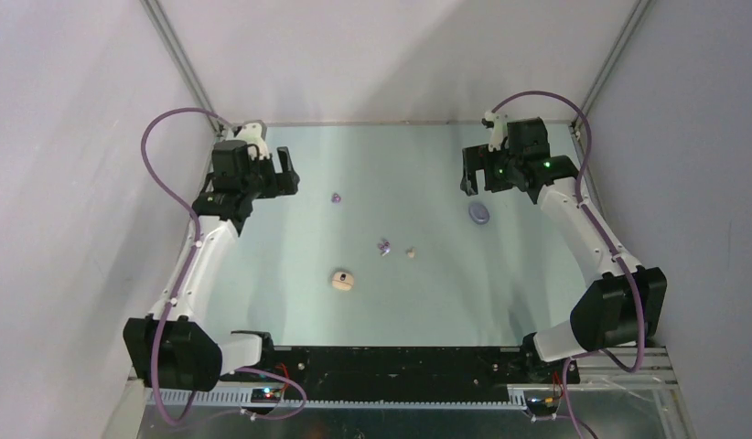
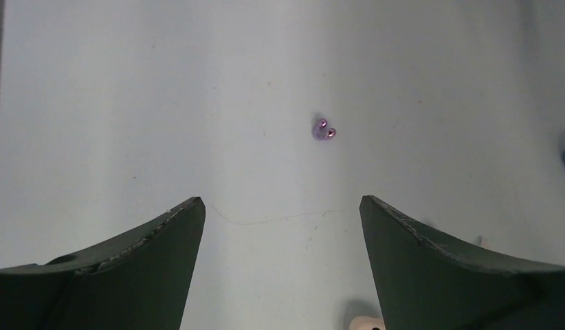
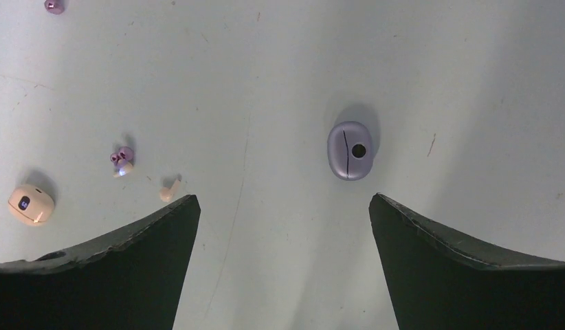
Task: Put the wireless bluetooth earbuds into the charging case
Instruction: Pick up the charging case from the center of the board.
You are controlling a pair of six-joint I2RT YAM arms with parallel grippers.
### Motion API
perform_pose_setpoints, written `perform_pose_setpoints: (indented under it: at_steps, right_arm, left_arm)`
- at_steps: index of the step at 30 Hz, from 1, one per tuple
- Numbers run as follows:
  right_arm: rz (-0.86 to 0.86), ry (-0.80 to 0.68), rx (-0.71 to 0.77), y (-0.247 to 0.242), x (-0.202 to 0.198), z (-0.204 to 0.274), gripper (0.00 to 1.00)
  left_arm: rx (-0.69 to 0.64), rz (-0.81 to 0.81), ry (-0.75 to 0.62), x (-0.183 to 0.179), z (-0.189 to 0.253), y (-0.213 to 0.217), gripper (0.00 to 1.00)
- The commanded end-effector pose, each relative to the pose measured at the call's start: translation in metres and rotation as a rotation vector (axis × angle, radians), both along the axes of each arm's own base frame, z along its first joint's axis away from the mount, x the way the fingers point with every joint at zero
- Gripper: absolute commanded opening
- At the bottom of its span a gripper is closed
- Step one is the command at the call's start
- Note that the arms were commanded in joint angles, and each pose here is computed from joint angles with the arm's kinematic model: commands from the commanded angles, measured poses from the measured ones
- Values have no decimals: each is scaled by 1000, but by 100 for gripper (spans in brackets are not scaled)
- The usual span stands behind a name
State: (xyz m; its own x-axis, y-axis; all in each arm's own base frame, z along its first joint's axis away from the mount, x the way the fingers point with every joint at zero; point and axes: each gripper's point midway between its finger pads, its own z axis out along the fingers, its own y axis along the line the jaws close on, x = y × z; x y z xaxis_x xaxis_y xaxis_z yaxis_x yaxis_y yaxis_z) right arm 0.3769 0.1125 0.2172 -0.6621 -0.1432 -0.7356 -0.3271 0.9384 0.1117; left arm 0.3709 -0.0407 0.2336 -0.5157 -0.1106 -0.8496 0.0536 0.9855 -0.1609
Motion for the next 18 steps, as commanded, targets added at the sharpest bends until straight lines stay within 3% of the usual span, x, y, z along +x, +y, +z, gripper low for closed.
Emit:
perform_pose_setpoints:
  at_steps: [1,4,8,10,18]
  right_arm:
    - [1,-34,27,3,9,7,99]
    - [75,-17,24,8,10,-1,99]
    - [-30,1,1,-14,34,-11,93]
    - [-101,24,19,-31,45,-18,85]
    - [-327,160,97,-104,74,-63,38]
  left_arm:
    - [-56,-45,-18,0,0,-12,90]
    - [-66,-63,-8,-2,-5,-15,90]
    - [-69,-101,-4,-5,-6,-20,90]
    - [-67,-128,-5,-7,-7,-24,90]
    - [-69,-192,-9,-13,-10,-32,89]
